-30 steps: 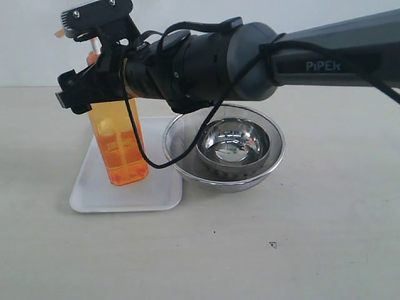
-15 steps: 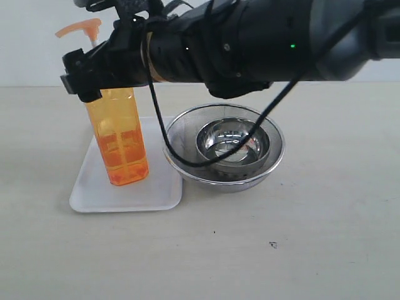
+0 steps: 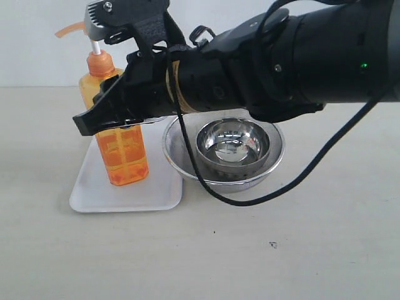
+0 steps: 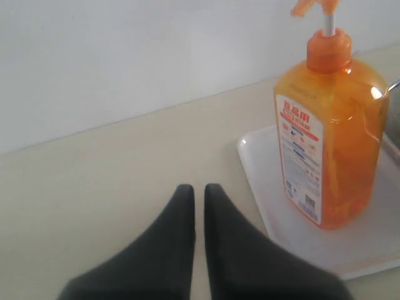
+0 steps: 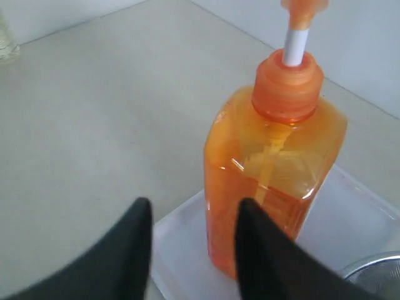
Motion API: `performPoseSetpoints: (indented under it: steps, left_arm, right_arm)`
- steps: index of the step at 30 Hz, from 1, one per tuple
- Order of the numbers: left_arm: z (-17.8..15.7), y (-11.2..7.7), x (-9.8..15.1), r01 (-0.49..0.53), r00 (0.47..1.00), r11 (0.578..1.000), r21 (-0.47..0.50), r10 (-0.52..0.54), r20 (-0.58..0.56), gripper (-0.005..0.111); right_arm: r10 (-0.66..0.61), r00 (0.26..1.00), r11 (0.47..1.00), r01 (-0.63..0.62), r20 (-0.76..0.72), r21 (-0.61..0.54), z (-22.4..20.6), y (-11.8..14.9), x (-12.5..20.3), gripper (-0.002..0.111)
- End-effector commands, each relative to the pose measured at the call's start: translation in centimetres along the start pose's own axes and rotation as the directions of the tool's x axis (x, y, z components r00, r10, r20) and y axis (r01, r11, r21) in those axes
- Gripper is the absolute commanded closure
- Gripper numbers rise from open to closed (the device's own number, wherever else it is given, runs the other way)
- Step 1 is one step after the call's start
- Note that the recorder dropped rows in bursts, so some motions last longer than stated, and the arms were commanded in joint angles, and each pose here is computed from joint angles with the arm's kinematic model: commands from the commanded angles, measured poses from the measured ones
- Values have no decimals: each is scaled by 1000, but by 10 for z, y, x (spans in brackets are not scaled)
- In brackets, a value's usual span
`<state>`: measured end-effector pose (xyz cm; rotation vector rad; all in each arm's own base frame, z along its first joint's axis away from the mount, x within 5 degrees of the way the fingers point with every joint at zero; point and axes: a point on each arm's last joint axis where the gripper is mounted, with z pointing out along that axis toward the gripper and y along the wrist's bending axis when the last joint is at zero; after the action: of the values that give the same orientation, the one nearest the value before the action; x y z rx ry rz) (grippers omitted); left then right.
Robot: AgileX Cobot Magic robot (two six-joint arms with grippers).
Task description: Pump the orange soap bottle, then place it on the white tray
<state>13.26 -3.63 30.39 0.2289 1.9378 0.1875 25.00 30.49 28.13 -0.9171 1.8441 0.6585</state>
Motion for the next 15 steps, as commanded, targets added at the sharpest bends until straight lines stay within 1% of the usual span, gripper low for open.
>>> performPoseSetpoints:
  steps: [1, 2, 5, 7, 9, 12, 14, 15]
  left_arm:
    - [30, -19, -2, -64, 998, 997, -46, 64, -5, 102]
    - [36, -23, -2, -57, 998, 997, -53, 57, -4, 102]
    - [56, -35, 0, -94, 996, 994, -59, 93, -8, 102]
    - [65, -34, 3, -64, 998, 994, -88, 62, -26, 102]
    - [72, -27, 6, -40, 998, 992, -120, 34, -50, 102]
    - [80, -17, 5, -46, 998, 994, -95, 42, -38, 102]
    - [87, -7, 6, -33, 999, 996, -89, 30, -27, 102]
    - [93, 1, 6, -5, 1000, 995, -98, 2, -30, 102]
  right_arm:
    - [-30, 999, 999, 30, 11, 46, -2, -5, -2, 107]
    - [-46, 999, 998, 46, 11, 51, -2, -5, -2, 107]
    - [-117, 993, 991, 117, 5, 69, -3, -10, -2, 107]
    - [-110, 994, 990, 111, -10, 84, -3, -17, 3, 109]
    - [-72, 997, 991, 76, -36, 112, -6, -31, 13, 108]
    - [-13, 997, 992, 23, -81, 123, -9, -50, 30, 108]
    - [9, 995, 995, 0, -99, 95, -12, -58, 36, 108]
    - [20, 995, 997, -13, -103, 71, -13, -61, 37, 108]
